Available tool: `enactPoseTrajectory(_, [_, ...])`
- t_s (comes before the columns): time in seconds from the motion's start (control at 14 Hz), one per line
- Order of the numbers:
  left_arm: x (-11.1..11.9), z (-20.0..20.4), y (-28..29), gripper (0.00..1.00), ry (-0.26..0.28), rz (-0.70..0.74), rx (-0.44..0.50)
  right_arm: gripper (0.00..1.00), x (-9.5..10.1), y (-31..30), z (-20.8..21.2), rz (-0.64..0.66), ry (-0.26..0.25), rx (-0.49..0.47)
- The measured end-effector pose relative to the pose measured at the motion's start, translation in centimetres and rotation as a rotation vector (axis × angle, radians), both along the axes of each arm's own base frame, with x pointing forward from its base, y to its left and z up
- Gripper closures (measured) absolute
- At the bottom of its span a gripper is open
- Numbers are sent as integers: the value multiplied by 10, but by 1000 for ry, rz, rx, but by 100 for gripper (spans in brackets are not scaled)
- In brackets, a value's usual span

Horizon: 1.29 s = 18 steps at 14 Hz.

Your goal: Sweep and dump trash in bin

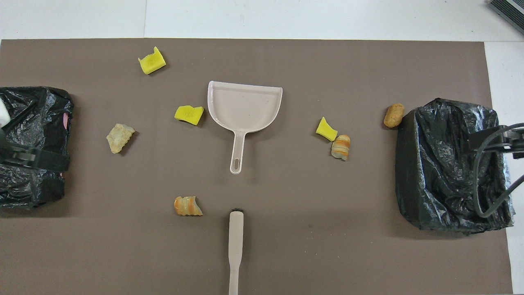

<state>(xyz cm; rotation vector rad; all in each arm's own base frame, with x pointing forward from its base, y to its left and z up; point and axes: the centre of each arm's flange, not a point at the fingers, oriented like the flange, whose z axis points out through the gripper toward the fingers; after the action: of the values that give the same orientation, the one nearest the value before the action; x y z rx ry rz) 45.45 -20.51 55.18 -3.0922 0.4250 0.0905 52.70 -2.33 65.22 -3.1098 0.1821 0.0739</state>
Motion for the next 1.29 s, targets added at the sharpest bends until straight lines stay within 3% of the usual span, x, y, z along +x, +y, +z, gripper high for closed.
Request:
enactPoseTrajectory(0.5, [-93,-73,-95,0,7,-4,26,0,0,-1,0,-2,0,-1])
enactPoseTrajectory(1.0, [-177,-150,-136,0,-2,-42,28,0,1,6,0,12,-5,-1])
enactPoseTrajectory(1.29, [-221,-169,-154,0,4,-35,51,0,2,21,-6,71,-15,-1])
